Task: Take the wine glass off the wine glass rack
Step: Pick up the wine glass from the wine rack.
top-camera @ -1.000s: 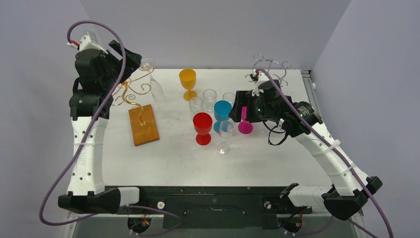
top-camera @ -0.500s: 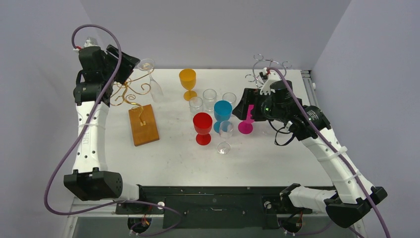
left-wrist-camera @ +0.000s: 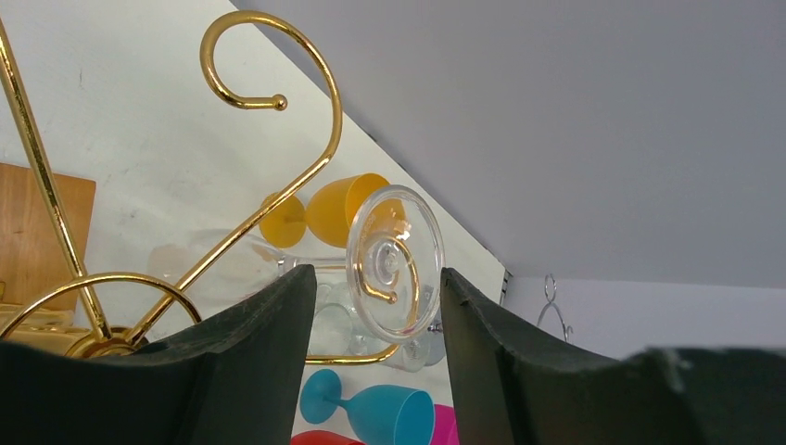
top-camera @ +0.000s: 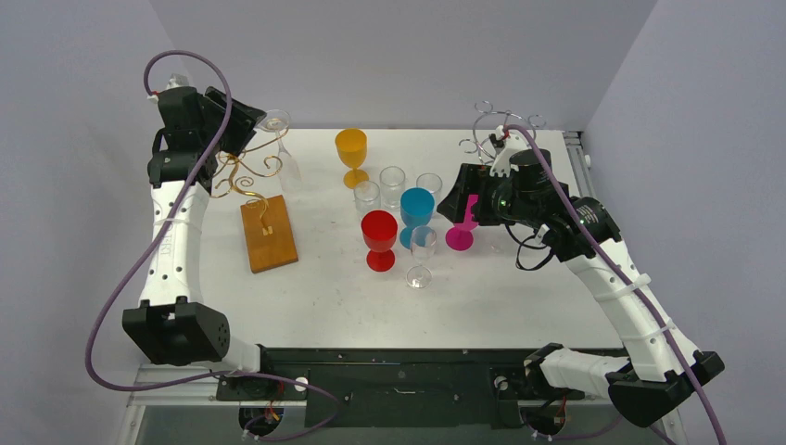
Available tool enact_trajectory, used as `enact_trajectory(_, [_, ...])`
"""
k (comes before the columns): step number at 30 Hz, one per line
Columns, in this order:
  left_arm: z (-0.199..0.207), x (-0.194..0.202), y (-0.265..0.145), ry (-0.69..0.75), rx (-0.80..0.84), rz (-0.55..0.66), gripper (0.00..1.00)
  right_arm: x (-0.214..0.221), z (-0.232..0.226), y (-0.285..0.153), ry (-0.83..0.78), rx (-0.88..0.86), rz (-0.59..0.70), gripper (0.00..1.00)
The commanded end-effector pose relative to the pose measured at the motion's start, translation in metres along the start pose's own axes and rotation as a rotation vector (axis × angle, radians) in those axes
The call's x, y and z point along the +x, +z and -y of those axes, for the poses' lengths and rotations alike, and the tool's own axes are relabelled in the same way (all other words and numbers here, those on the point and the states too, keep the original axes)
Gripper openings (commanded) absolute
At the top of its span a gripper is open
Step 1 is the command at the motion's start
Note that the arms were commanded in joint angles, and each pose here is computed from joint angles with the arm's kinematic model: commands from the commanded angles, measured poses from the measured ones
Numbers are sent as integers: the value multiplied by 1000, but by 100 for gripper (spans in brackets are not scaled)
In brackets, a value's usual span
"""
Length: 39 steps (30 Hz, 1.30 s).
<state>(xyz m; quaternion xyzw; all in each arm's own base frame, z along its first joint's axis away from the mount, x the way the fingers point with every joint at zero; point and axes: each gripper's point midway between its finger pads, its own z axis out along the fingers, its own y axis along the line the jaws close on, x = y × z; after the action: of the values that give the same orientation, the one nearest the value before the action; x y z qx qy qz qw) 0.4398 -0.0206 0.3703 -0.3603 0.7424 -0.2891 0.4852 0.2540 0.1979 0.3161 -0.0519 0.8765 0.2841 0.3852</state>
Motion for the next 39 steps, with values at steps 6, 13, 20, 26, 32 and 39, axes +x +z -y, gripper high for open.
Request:
enact_trajectory(6, [8, -12, 19, -35, 48, 34, 44, -14, -6, -5, -5, -32, 63, 77])
enact_trajectory(13, [11, -13, 21, -51, 66, 34, 35, -14, -4, -5, -4, -28, 63, 77])
enact_trajectory(20, [13, -11, 22, -74, 86, 23, 26, -15, -3, -6, -2, -25, 64, 76])
enact_trajectory(26, [14, -9, 22, -89, 104, 13, 18, -14, -2, -5, -1, -23, 63, 76])
enact_trajectory(32, [19, -11, 18, -105, 131, 10, 10, -14, -2, -5, -1, -22, 63, 75])
enact_trajectory(39, [25, -15, 12, -119, 160, 9, 1, -14, -1, -5, 1, -17, 63, 74])
